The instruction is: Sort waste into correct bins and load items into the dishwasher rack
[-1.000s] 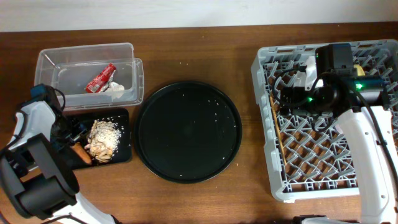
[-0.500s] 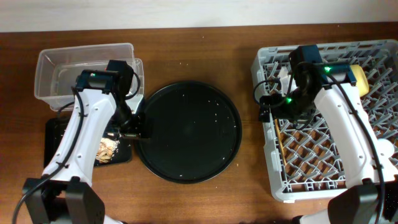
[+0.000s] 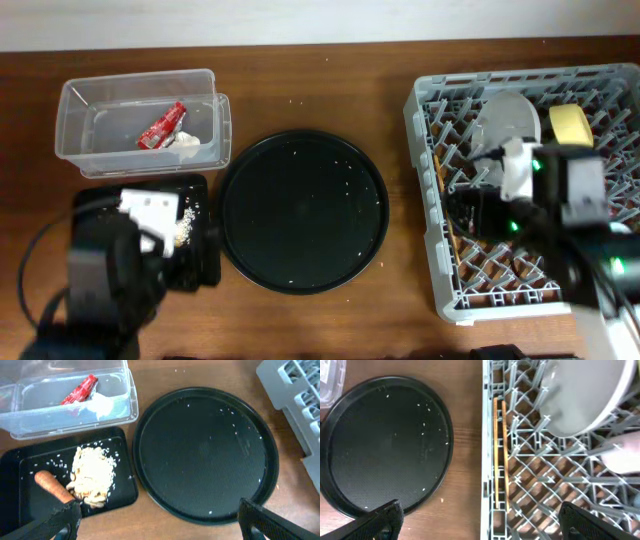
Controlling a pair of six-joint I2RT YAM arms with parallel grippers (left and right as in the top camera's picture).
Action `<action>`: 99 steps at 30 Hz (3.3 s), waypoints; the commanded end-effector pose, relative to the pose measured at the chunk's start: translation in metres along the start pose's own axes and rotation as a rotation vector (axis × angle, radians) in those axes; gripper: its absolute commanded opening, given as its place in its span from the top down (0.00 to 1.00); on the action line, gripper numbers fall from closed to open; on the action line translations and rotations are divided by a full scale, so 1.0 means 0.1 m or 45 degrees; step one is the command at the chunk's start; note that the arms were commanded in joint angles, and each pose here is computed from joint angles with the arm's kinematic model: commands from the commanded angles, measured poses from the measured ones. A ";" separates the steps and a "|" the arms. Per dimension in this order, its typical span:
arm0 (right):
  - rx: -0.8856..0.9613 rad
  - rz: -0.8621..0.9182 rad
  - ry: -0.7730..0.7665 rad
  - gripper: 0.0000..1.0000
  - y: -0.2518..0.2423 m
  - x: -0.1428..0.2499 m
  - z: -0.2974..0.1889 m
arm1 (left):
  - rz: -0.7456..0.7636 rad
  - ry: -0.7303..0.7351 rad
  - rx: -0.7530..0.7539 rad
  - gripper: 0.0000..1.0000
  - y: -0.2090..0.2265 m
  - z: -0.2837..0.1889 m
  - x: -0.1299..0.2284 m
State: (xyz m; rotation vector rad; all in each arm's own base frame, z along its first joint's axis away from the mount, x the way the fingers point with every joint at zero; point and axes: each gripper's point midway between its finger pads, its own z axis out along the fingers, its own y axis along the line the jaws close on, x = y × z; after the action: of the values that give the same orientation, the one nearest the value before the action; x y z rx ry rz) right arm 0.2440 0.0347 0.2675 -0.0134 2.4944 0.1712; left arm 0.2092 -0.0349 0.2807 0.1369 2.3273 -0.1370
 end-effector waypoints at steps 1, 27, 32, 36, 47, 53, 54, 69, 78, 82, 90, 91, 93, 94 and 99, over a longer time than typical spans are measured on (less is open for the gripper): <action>0.062 0.005 -0.166 0.02 -0.12 0.20 -0.18 | -0.040 -0.159 0.019 0.01 -0.02 -0.17 0.24; 0.043 -0.034 -1.308 0.02 -0.33 0.30 0.28 | -0.054 0.025 0.011 0.01 -0.01 -0.17 0.68; 0.151 -0.126 -1.079 0.02 -0.49 0.64 0.85 | -0.054 0.025 0.011 0.01 -0.01 -0.17 0.68; 0.152 -0.126 -1.080 0.02 -0.49 0.64 0.85 | -0.054 0.025 0.011 0.01 -0.01 -0.17 0.68; 0.152 -0.126 -1.080 0.02 -0.49 0.64 0.85 | -0.054 0.025 0.011 0.01 -0.01 -0.17 0.68; 0.152 -0.126 -1.080 0.02 -0.49 0.64 0.85 | -0.044 -0.139 0.010 0.01 0.00 -0.13 0.50; 0.152 -0.126 -1.080 0.02 -0.49 0.64 0.85 | -0.042 -0.189 0.000 0.01 0.02 -0.05 0.51; 0.152 -0.126 -1.080 0.02 -0.49 0.64 0.85 | 0.187 -0.863 -0.087 0.01 0.15 1.10 0.66; 0.152 -0.126 -1.080 0.02 -0.49 0.64 0.85 | 0.187 -0.862 -0.087 0.01 0.15 1.10 0.66; 0.152 -0.126 -1.080 0.02 -0.49 0.64 0.85 | 0.187 -0.862 -0.087 0.01 0.15 1.10 0.66; 0.152 -0.126 -1.080 0.02 -0.49 0.64 0.85 | 0.187 -0.862 -0.087 0.01 0.15 1.10 0.66; 0.152 -0.126 -1.080 0.02 -0.49 0.64 0.85 | 0.187 -0.862 -0.086 0.01 0.15 1.10 0.66; 0.152 -0.126 -1.080 0.02 -0.49 0.64 0.85 | 0.187 -0.862 -0.086 0.01 0.15 1.10 0.66; 0.152 -0.126 -1.080 0.02 -0.49 0.64 0.85 | 0.187 -0.862 -0.087 0.01 0.15 1.10 0.66; 0.152 -0.126 -1.080 0.02 -0.49 0.64 0.85 | 0.187 -0.862 -0.087 0.01 0.15 1.10 0.66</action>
State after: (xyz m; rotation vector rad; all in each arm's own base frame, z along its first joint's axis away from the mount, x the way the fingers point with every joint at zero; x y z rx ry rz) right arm 0.2462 0.0001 0.1582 -0.0093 1.6446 -0.0110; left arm 0.2441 -0.0294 0.1581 0.1697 1.6409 -0.0244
